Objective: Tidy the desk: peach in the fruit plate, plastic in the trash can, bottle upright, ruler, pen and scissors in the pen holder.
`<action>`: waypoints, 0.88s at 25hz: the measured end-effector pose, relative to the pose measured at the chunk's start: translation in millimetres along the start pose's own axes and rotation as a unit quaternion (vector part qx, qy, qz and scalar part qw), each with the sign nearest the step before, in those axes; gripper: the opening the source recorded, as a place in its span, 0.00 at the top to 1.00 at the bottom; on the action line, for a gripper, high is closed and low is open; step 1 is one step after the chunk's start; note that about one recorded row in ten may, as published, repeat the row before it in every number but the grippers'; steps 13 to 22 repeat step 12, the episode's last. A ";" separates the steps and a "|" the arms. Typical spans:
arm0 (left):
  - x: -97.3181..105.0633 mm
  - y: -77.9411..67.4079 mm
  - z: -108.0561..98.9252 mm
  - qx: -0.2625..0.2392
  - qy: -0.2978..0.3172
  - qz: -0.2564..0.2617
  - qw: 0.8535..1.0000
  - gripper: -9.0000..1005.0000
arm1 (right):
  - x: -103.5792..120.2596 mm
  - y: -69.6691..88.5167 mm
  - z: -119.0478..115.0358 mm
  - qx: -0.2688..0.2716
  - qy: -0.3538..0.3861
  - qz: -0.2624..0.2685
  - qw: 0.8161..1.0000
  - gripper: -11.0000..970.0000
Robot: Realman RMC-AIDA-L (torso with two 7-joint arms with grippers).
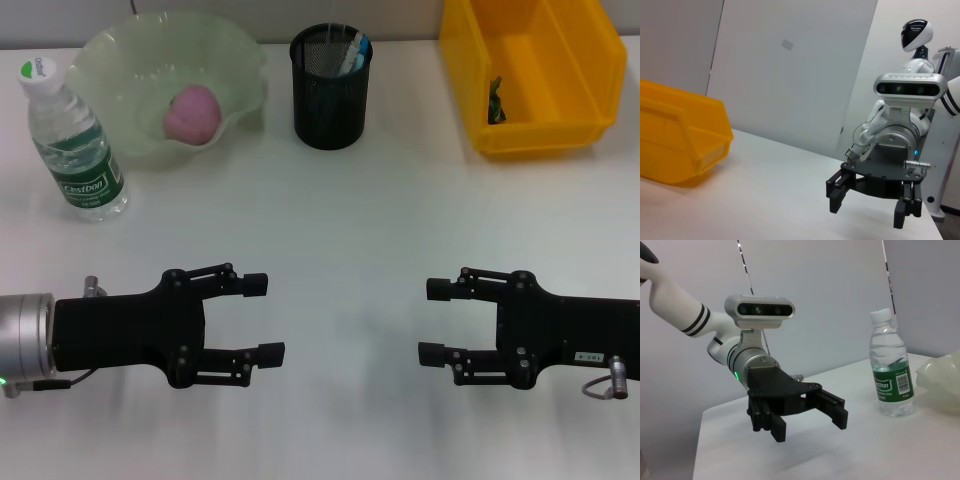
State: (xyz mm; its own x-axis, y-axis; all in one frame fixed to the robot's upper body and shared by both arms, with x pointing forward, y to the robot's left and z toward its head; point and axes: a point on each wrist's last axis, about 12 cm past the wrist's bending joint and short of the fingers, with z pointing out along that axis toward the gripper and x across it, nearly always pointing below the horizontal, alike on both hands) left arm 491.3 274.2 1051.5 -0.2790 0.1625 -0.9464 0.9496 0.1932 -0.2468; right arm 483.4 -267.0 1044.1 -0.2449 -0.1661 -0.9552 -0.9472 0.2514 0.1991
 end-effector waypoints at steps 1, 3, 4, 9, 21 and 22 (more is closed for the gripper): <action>0.1 -0.1 0.1 0.000 0.000 0.000 1.000 0.14 | 0.0 0.0 0.0 0.000 0.000 0.000 1.000 0.21; 0.2 -0.3 0.5 0.001 0.000 0.000 1.000 0.14 | 0.0 0.0 0.0 0.000 0.000 0.000 1.000 0.21; 0.3 -0.4 0.7 0.001 0.000 0.000 1.000 0.14 | 0.0 0.0 0.0 0.000 0.000 0.000 1.000 0.21; 0.7 -1.0 1.9 0.003 0.000 -0.001 1.000 0.14 | 0.0 0.0 0.0 0.000 0.000 0.000 1.000 0.21; 0.9 -1.3 2.4 0.004 0.000 -0.001 1.000 0.14 | 0.0 0.0 0.0 0.000 0.000 0.000 1.000 0.21; 0.9 -1.3 2.4 0.004 0.000 -0.001 1.000 0.14 | 0.0 0.0 0.0 0.000 0.000 0.000 1.000 0.21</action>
